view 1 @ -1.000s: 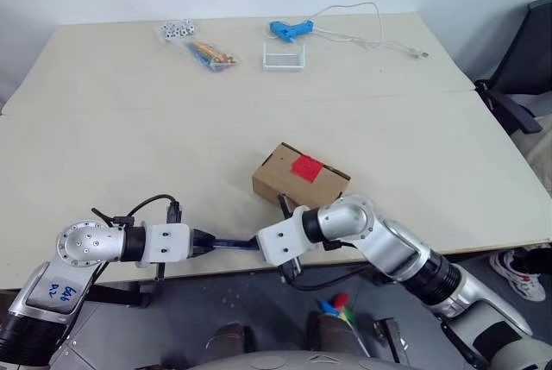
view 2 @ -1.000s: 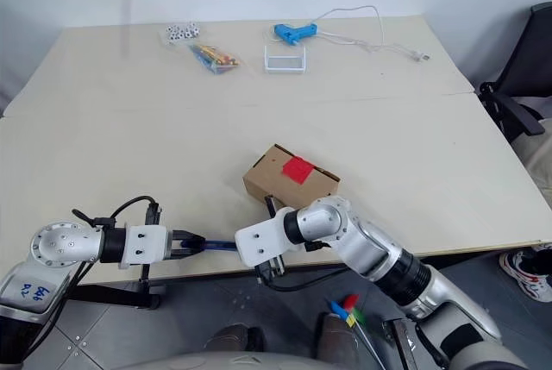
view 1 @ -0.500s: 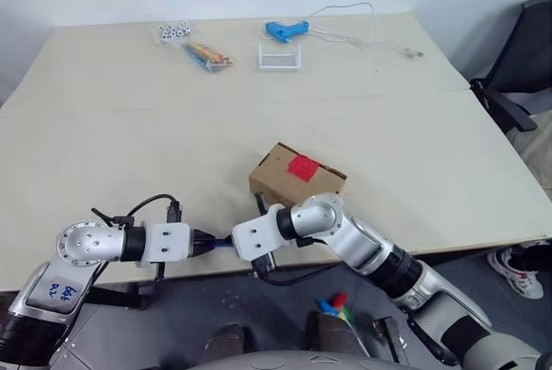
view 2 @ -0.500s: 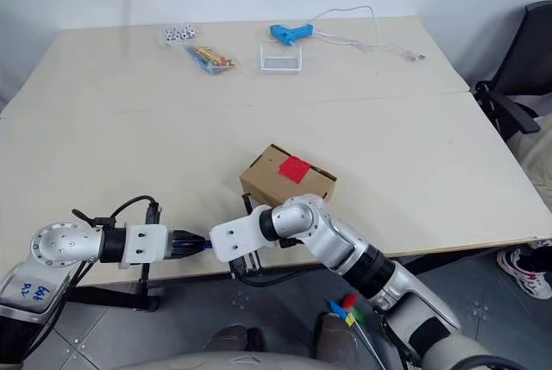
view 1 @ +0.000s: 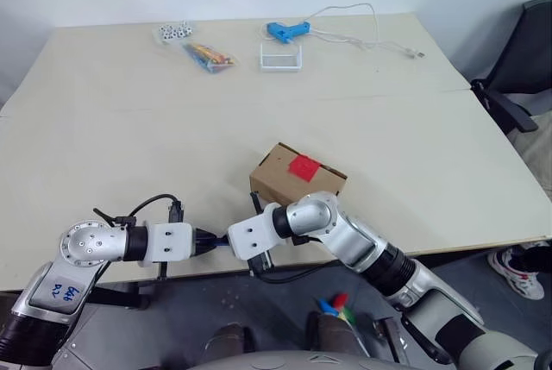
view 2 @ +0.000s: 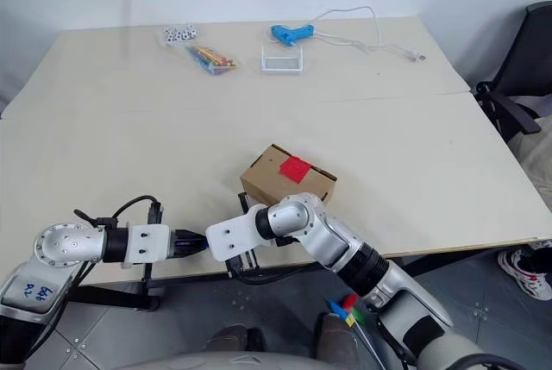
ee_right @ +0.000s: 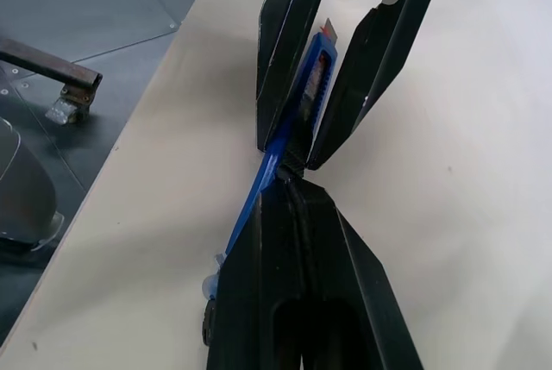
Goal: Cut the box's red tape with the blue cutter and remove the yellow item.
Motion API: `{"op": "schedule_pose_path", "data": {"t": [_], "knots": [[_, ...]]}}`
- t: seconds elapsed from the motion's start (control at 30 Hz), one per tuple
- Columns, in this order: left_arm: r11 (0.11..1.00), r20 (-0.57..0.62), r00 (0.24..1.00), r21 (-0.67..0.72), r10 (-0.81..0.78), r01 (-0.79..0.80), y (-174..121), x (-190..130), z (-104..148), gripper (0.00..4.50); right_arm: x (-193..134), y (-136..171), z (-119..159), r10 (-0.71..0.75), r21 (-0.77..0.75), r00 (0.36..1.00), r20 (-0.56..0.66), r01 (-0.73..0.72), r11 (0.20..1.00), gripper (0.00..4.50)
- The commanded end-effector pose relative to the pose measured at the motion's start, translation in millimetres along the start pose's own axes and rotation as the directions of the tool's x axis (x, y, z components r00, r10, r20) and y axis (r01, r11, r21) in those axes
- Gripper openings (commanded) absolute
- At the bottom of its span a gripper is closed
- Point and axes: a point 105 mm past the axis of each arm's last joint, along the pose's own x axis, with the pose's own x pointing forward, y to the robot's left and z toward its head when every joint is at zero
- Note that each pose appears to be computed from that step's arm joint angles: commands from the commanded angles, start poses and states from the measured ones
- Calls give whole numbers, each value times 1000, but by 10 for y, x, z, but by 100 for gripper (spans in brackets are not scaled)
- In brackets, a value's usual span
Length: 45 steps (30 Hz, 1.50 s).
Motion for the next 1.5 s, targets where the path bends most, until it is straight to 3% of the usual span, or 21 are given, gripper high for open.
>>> {"op": "schedule_pose_path", "data": {"t": [0.03, 0.27, 0.53, 1.1, 1.27, 1.5], "knots": [[1000, -33, 999, -13, 11, -11, -31, -44, -54, 83, 61, 106, 81, 41, -19, 999, 28, -41, 999, 4], [999, -37, 999, -26, 28, -29, -22, -59, -84, 83, 54, 66, 74, 22, -13, 999, 31, -22, 1000, 4], [999, -36, 999, -35, 34, -35, -9, -25, -137, 83, -75, -147, 254, -39, 78, 992, 119, 30, 997, 4], [996, -16, 996, -14, 87, -87, 31, 9, -188, 83, -411, -193, 149, -90, 193, 992, 88, 71, 979, 4], [967, 25, 968, 42, 251, -252, 235, -62, -149, 83, -645, -344, 174, -194, 334, 975, 109, 148, 931, 4], [818, 220, 807, 63, 547, -572, 622, -351, 106, 83, -1107, -597, 299, -344, 548, 925, 161, 205, 811, 4]]}}
